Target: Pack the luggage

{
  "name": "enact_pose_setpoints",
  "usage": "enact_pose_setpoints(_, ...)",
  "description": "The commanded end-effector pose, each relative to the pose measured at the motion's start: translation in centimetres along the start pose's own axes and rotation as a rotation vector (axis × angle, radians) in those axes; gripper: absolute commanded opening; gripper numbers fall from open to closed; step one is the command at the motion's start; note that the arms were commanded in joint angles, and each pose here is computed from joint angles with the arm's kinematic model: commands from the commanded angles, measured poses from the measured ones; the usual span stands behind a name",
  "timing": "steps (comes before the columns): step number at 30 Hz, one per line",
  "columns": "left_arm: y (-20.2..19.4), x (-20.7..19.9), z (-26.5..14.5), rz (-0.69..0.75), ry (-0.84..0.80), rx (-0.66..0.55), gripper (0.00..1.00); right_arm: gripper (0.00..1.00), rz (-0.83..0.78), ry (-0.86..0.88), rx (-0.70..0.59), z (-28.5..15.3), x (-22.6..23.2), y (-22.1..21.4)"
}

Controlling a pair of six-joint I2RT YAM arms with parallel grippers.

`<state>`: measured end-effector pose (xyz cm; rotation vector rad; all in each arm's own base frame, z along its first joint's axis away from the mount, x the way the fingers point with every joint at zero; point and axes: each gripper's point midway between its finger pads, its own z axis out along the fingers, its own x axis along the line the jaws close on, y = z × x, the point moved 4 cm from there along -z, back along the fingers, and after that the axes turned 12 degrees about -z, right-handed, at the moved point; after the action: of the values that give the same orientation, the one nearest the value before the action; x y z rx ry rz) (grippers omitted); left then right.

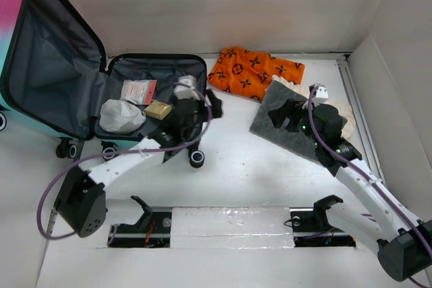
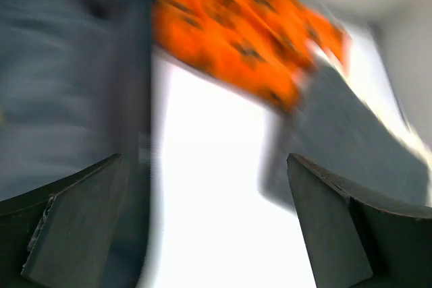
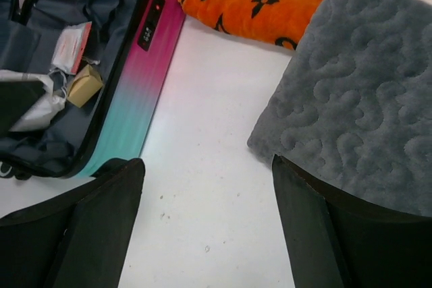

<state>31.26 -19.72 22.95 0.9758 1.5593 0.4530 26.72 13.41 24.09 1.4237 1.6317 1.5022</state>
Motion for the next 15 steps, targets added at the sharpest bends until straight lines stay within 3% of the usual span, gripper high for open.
enact_pose_setpoints(1, -2.3, -6.1, -0.3, 0.045, -0.160, 0.064, 1.00, 0.82, 0.001, -0.030, -0.077, -0.7, 0.1, 1.9)
enact_pose_setpoints(3, -4.7, -7.1, -0.1, -0.004, -0.253, 0.164, 0.91, 0.82, 0.001, -0.030, -0.115, -1.6, 0.3, 3.0)
enact_pose_setpoints(4, -6.2, -6.6, 0.5, -0.014, -0.246, 0.199, 0.80, 0.82, 0.002, -0.042, -0.129, -1.9, 0.3, 3.5)
enact_pose_setpoints(5, -7.2, -7.1, 0.6, -0.032, -0.286, 0.218, 0.78, 0.82, 0.003, -0.054, -0.142, -2.1, 0.1, 3.8)
enact_pose_setpoints(9, -13.7, -6.7, 2.0, -0.029, -0.309, 0.431, 0.80, 0.82, -0.003, -0.096, -0.169, -3.0, -0.3, 4.8)
enact_pose_setpoints(14, -17.8, -9.0, 5.6, 0.038, -0.362, 0.551, 0.83, 0.82, -0.012, -0.100, -0.159, -2.9, -0.3, 4.8)
enact_pose_setpoints(15, -19.5, -8.0, 6.8, 0.068, -0.325, 0.585, 0.83, 0.82, -0.013, -0.087, -0.156, -2.9, -0.1, 4.7)
